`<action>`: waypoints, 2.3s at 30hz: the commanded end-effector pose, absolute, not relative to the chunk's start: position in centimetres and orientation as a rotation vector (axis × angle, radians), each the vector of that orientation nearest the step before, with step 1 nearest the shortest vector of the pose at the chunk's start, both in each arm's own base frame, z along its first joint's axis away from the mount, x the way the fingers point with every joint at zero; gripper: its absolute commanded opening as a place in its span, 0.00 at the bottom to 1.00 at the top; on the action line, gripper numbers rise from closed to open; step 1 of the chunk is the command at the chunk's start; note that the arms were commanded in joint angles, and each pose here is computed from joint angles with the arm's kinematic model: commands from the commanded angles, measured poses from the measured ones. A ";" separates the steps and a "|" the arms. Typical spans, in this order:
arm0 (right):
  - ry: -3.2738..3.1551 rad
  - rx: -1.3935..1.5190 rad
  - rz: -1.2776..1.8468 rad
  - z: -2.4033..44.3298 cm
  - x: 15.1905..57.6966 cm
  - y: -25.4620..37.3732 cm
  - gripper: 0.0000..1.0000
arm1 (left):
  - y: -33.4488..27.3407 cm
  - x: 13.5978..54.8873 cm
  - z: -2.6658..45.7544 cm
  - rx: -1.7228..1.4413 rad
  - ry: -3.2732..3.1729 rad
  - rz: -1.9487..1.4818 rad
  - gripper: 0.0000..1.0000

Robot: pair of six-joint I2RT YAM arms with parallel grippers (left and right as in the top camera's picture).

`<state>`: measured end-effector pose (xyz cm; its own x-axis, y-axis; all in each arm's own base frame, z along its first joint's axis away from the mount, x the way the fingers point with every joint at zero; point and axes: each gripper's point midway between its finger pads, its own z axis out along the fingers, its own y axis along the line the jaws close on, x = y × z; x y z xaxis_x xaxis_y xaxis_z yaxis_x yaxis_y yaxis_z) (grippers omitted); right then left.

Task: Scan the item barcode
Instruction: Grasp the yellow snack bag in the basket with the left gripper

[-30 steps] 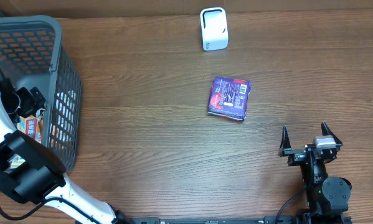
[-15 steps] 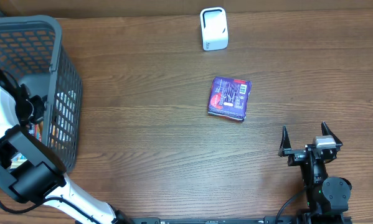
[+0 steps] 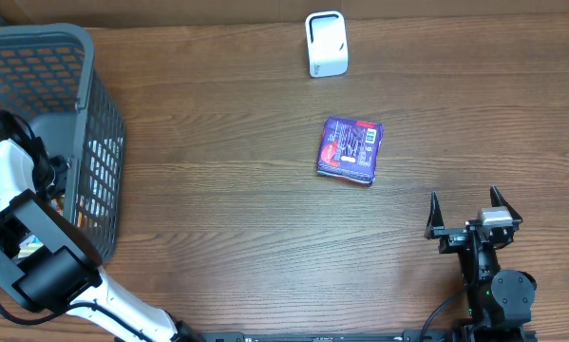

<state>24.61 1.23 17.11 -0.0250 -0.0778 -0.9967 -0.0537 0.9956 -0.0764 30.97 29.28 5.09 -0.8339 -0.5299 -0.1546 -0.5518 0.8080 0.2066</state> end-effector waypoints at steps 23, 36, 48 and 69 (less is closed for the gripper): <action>1.591 -0.105 -0.023 17.0 24.6 1.2 1.00 | 27.7 34.5 13.0 -0.932 2.756 0.142 0.04; 1.591 -0.105 -0.023 17.0 24.6 1.2 1.00 | 26.1 35.9 21.0 -0.803 2.596 0.055 0.45; 1.592 -0.105 -0.023 17.0 24.6 1.2 1.00 | 27.1 33.2 10.5 -0.902 2.823 0.150 0.92; 1.592 -0.105 -0.023 17.0 24.6 1.2 1.00 | 27.8 32.5 0.6 -0.927 3.011 0.143 0.66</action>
<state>24.61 1.23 17.11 -0.0250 -0.0778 -0.9967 -0.0537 0.9956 -0.0764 33.46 29.18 4.40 -0.8131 -0.5686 -0.1244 -0.5812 0.8051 0.1189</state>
